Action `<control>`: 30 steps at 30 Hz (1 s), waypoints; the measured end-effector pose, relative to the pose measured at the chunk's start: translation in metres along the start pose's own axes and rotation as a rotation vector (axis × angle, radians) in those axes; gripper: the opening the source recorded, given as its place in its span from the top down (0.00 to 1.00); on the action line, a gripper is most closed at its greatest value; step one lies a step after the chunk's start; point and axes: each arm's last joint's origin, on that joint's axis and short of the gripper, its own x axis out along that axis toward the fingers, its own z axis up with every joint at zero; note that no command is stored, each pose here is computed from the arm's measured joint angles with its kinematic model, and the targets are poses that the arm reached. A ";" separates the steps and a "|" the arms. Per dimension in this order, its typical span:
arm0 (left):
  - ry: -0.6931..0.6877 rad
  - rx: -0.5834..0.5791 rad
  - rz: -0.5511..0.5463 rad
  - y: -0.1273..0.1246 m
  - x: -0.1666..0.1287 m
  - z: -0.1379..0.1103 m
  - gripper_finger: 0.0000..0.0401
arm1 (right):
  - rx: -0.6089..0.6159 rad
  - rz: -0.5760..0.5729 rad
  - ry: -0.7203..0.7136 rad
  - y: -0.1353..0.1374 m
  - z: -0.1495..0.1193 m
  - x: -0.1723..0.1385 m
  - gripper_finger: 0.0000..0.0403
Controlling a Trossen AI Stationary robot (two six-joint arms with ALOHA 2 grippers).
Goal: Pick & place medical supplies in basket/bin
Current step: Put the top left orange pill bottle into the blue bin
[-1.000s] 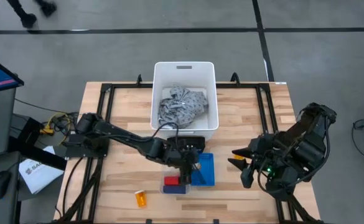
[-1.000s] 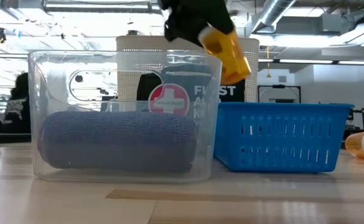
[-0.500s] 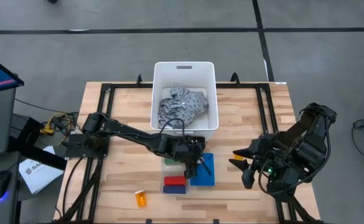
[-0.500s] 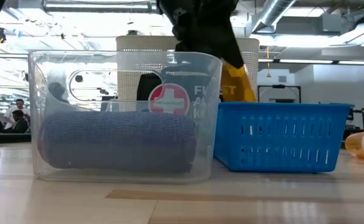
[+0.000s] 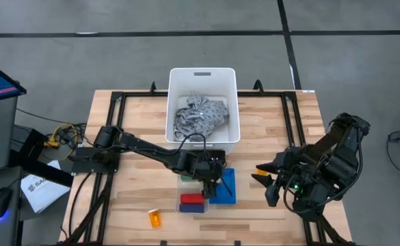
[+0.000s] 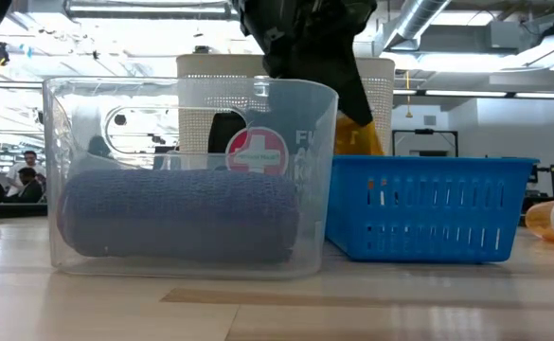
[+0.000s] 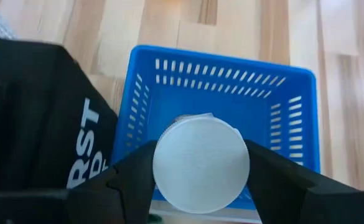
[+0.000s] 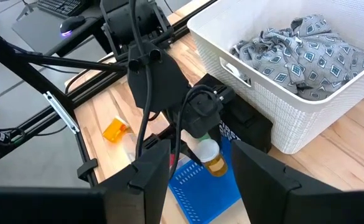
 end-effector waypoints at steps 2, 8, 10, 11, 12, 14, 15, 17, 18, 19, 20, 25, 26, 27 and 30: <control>0.004 0.002 0.000 0.000 0.000 0.000 0.45 | 0.000 0.000 0.000 0.000 0.000 0.000 0.59; 0.002 0.001 -0.004 0.000 0.000 0.000 0.44 | 0.001 -0.001 -0.008 0.000 0.000 0.000 0.59; 0.011 0.003 -0.006 0.000 0.000 -0.001 0.44 | 0.002 -0.001 -0.008 0.000 0.000 0.000 0.59; 0.014 0.004 -0.005 0.000 0.000 -0.001 0.44 | 0.004 -0.001 -0.008 0.000 0.000 0.000 0.59; 0.014 0.004 -0.005 0.000 0.000 -0.001 0.44 | 0.006 -0.001 -0.008 0.000 0.000 0.000 0.59; 0.013 0.004 -0.005 0.000 0.000 -0.001 0.43 | 0.007 -0.001 -0.008 0.000 0.000 0.000 0.59; 0.013 0.003 -0.005 0.000 0.000 -0.001 0.43 | 0.007 -0.001 -0.008 0.000 0.000 0.000 0.59; 0.013 0.003 -0.005 0.000 0.000 -0.001 0.43 | 0.008 -0.001 -0.008 0.000 0.000 0.000 0.59; 0.013 0.000 -0.005 0.000 0.000 -0.001 0.43 | 0.009 0.000 -0.008 0.000 0.000 0.000 0.59; 0.013 -0.002 -0.005 0.000 0.000 -0.001 0.43 | 0.010 0.001 -0.008 0.000 0.000 0.000 0.59; 0.013 -0.004 -0.005 0.000 0.000 -0.001 0.43 | 0.010 0.004 -0.008 0.001 0.000 -0.001 0.59; -0.015 -0.007 -0.016 -0.002 0.000 0.001 0.43 | 0.010 0.012 -0.012 0.001 -0.001 -0.002 0.59; -0.024 -0.007 -0.017 -0.003 0.002 0.001 0.43 | 0.010 0.012 -0.016 0.001 -0.001 -0.002 0.59; -0.030 -0.006 -0.010 -0.004 0.003 0.001 0.43 | 0.012 0.012 -0.019 0.001 -0.001 -0.002 0.59; -0.023 -0.004 -0.003 -0.005 0.004 0.000 0.43 | 0.014 0.013 -0.020 0.002 -0.001 -0.002 0.59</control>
